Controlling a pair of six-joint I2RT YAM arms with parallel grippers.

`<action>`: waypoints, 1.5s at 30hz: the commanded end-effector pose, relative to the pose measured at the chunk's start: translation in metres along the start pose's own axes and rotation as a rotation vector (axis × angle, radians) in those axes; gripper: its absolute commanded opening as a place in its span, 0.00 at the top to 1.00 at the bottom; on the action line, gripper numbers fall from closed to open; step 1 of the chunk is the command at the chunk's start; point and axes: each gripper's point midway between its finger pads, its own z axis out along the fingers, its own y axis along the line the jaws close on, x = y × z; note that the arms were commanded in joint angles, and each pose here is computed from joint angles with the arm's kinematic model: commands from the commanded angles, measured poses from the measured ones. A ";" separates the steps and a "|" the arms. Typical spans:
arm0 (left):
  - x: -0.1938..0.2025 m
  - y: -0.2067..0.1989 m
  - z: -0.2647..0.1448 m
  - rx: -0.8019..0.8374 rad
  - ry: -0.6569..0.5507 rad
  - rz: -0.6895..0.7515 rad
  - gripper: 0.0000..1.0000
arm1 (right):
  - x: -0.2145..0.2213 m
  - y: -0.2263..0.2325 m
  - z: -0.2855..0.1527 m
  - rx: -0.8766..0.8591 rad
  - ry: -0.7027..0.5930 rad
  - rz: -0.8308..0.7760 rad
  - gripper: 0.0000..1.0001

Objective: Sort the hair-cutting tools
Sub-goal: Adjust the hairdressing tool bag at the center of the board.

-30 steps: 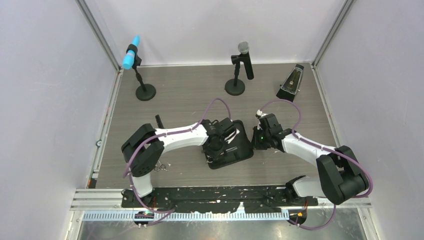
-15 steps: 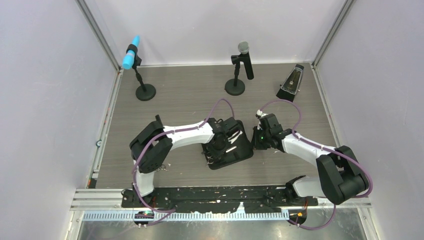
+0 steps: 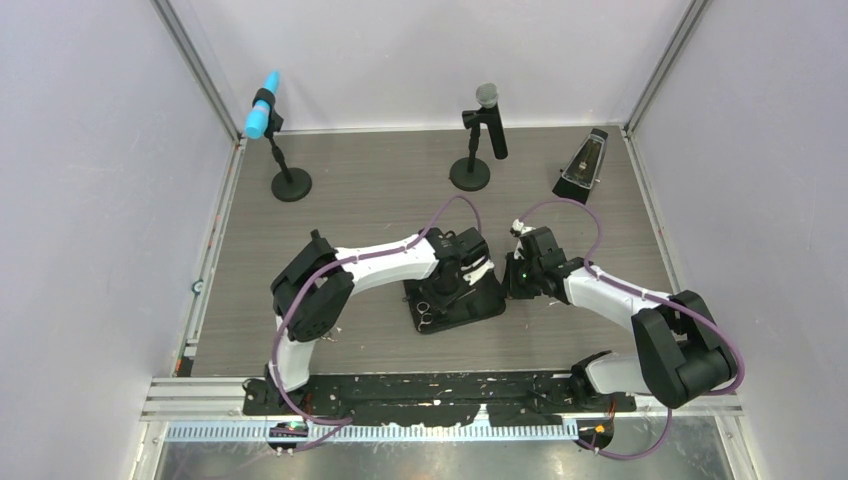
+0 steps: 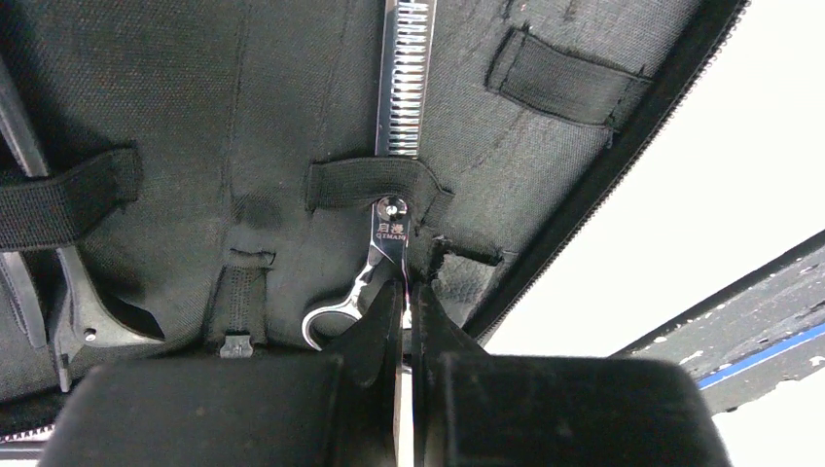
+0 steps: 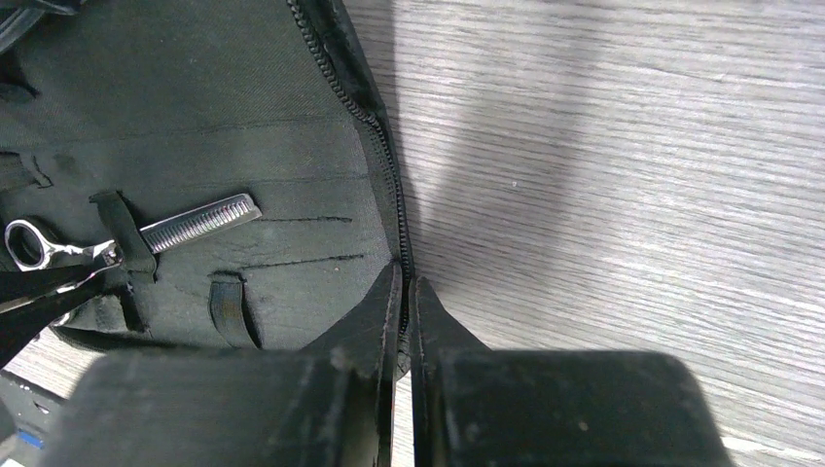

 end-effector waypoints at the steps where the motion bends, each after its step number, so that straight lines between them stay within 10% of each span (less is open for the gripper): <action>1: -0.063 -0.020 -0.014 0.083 -0.206 0.127 1.00 | 0.032 0.003 0.007 -0.041 0.112 -0.010 0.95; 15: -0.087 -0.045 -0.015 0.113 -0.261 0.332 1.00 | 0.032 0.007 0.007 -0.053 0.110 -0.022 0.95; 28: -0.078 -0.046 -0.026 0.194 -0.402 0.220 1.00 | 0.030 0.004 0.005 -0.037 0.093 -0.016 0.95; 34: -0.050 -0.007 -0.013 -0.004 -0.240 0.205 1.00 | 0.028 0.002 0.004 -0.024 0.081 -0.015 0.95; 38: -0.041 -0.008 -0.013 0.003 -0.233 0.159 0.85 | 0.028 0.001 0.004 -0.018 0.081 -0.012 0.95; 45: -0.043 -0.010 -0.040 0.004 -0.300 0.111 0.32 | 0.027 0.001 0.004 -0.011 0.079 -0.011 0.95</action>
